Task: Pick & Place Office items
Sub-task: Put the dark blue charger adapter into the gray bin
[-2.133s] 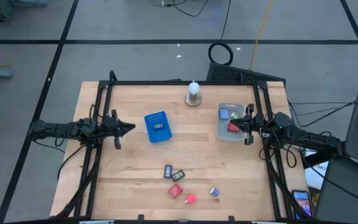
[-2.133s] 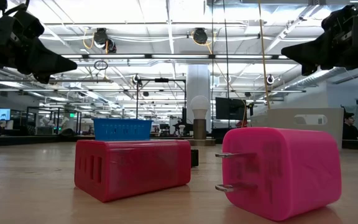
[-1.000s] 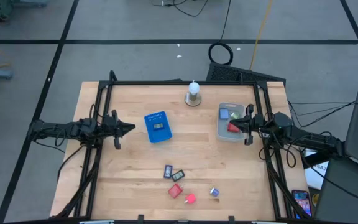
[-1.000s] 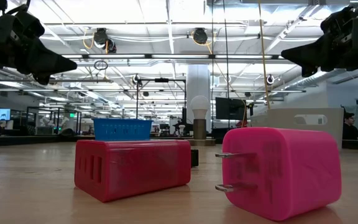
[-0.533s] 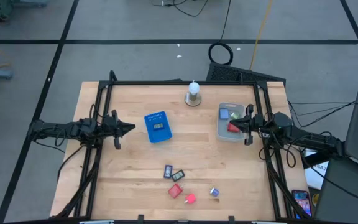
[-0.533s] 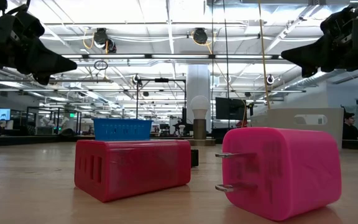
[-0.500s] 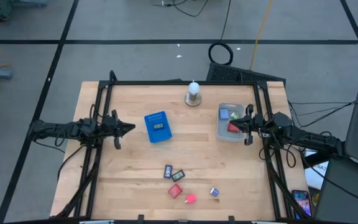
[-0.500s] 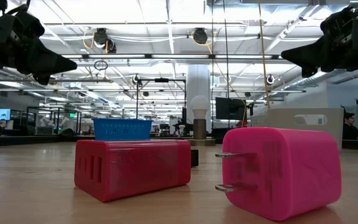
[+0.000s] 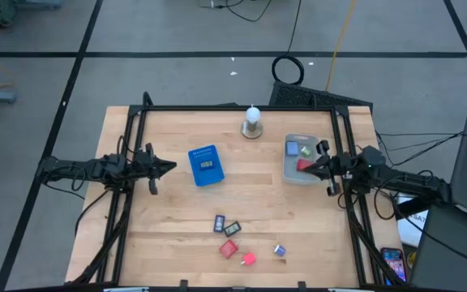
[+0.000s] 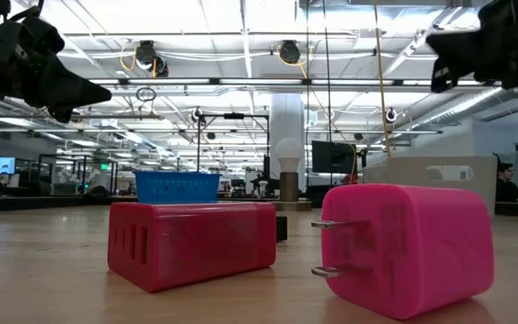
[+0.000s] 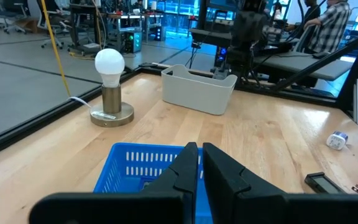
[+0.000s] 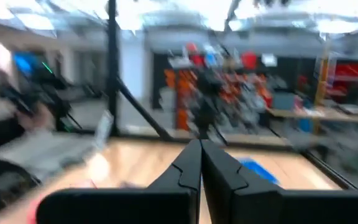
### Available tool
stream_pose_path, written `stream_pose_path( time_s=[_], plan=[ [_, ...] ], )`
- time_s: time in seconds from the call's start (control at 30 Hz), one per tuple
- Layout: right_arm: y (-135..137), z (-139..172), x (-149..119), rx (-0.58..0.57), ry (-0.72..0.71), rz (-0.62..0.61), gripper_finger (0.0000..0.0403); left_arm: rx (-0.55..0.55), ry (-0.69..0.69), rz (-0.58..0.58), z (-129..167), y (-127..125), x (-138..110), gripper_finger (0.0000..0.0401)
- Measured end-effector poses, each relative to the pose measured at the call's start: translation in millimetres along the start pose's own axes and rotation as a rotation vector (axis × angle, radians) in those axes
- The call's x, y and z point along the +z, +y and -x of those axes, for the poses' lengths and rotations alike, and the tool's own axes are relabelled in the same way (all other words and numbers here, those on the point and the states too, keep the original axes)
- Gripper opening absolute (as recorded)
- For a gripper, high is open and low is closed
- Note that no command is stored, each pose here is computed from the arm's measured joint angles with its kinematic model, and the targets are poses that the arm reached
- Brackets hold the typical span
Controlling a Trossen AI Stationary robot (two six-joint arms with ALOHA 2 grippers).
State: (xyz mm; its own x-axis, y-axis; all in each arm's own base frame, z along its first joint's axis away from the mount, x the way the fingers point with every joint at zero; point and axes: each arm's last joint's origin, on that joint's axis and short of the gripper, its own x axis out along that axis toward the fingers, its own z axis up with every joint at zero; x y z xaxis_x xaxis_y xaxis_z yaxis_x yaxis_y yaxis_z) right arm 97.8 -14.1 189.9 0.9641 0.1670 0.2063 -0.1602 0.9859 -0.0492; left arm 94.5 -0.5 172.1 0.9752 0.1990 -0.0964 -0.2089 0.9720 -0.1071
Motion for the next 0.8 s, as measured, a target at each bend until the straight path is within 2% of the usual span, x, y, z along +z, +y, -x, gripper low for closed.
stream_pose_path(
  time_s=[0.1,0.3,0.6,0.7,0.8],
  plan=[
    [3.0,-3.7,2.4,0.079,-0.013,-0.064,0.0004,-0.003,0.000,0.013,0.0,-0.1,0.0,0.0024],
    [10.9,-18.1,-19.2,0.072,0.286,-0.166,0.0004,-0.005,0.001,0.033,0.0,-0.2,-0.1,0.0024],
    [34.0,-69.0,6.8,0.087,0.538,-0.057,0.0014,-0.039,0.008,0.034,0.0,-1.1,-0.3,0.0024],
    [45.8,-86.4,12.7,0.103,0.639,-0.010,0.0040,-0.058,0.012,0.036,0.1,-1.7,-0.6,0.0024],
    [59.2,-102.6,13.4,0.131,0.722,0.007,0.0085,-0.065,0.014,0.034,0.1,-1.9,-0.6,0.0024]
  ],
)
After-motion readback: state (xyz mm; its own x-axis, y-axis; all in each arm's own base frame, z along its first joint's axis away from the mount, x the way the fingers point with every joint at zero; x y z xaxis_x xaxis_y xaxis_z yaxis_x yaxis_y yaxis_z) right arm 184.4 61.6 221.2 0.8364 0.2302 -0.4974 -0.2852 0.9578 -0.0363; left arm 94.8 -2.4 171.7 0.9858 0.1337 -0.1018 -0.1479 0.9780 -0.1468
